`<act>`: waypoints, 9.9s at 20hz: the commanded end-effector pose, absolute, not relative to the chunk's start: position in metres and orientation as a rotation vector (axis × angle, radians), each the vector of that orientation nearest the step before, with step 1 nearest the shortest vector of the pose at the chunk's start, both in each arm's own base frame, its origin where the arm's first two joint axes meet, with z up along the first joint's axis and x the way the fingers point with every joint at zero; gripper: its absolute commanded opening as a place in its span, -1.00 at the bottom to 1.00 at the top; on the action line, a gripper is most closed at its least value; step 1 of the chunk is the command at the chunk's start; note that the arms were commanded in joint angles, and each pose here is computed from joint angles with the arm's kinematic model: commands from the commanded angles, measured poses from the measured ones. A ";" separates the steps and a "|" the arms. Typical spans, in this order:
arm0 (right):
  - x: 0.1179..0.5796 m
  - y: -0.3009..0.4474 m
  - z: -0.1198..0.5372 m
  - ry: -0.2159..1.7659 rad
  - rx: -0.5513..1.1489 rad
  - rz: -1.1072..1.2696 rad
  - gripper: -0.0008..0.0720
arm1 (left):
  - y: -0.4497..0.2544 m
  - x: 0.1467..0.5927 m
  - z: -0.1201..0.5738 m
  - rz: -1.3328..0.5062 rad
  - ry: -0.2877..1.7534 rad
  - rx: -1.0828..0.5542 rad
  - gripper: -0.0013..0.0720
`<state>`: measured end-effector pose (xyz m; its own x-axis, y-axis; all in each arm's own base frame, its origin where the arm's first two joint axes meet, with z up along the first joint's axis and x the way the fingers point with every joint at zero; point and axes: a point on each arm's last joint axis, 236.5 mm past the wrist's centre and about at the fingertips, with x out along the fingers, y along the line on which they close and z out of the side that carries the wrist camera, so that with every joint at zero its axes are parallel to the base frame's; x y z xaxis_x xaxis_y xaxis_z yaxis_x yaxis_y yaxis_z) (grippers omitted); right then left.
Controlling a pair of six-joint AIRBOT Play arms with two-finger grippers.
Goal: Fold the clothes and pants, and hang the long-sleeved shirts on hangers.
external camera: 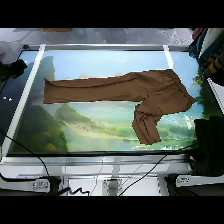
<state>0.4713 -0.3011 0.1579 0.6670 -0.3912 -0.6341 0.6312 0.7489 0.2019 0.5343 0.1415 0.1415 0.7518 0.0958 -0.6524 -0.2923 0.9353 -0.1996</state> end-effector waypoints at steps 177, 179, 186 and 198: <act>0.425 -0.196 0.050 1.024 0.487 -0.296 -0.90 | 0.056 0.422 -0.097 0.222 1.339 -0.729 0.29; 0.424 -0.195 0.049 1.033 0.490 -0.293 -0.90 | 0.049 0.429 -0.105 0.219 1.329 -0.717 0.10; 0.423 -0.194 0.050 1.035 0.490 -0.292 -0.90 | 0.064 0.465 -0.080 0.218 1.163 -0.675 -0.93; 0.345 -0.141 0.061 1.336 0.510 -0.169 -0.90 | 0.175 0.406 0.066 0.291 1.182 -0.115 -0.93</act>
<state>0.3821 -0.1634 0.0673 0.3872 0.0810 -0.9185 0.4269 0.8672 0.2564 0.4630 0.1484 0.0795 0.5629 0.0535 -0.8248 -0.3245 0.9321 -0.1610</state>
